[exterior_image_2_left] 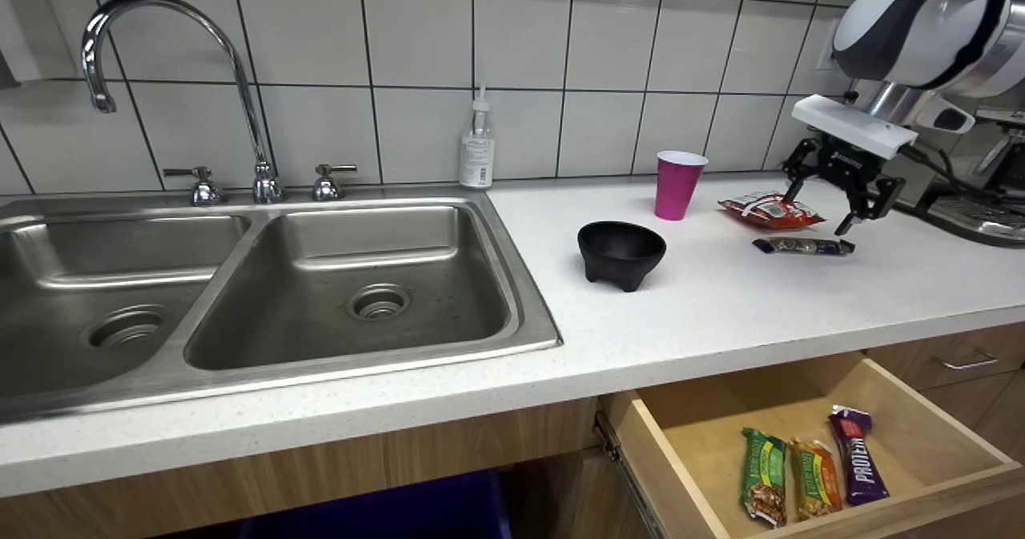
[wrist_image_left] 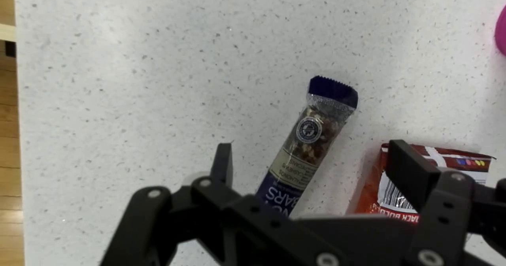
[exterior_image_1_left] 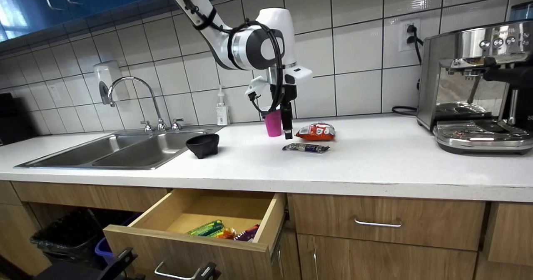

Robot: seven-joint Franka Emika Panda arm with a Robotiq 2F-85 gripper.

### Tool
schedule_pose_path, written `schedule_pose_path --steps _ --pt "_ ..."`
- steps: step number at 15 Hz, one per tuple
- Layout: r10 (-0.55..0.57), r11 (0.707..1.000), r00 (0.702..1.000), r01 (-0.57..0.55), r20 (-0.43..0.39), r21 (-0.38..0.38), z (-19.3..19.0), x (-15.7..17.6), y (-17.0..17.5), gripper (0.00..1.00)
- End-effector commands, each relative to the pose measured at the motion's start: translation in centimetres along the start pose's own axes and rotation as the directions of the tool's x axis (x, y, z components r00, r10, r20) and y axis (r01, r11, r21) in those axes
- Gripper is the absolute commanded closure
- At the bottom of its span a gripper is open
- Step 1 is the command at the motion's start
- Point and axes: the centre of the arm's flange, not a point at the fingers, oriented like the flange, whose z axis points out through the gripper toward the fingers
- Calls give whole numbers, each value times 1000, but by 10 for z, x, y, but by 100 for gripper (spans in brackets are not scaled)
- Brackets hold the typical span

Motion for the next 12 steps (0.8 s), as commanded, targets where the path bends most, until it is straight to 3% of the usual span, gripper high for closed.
schedule_pose_path --steps 1,12 --pt "37 999 999 -37 20 -24 8 24 -17 0" --pt "86 993 996 -84 19 -87 34 52 -10 0"
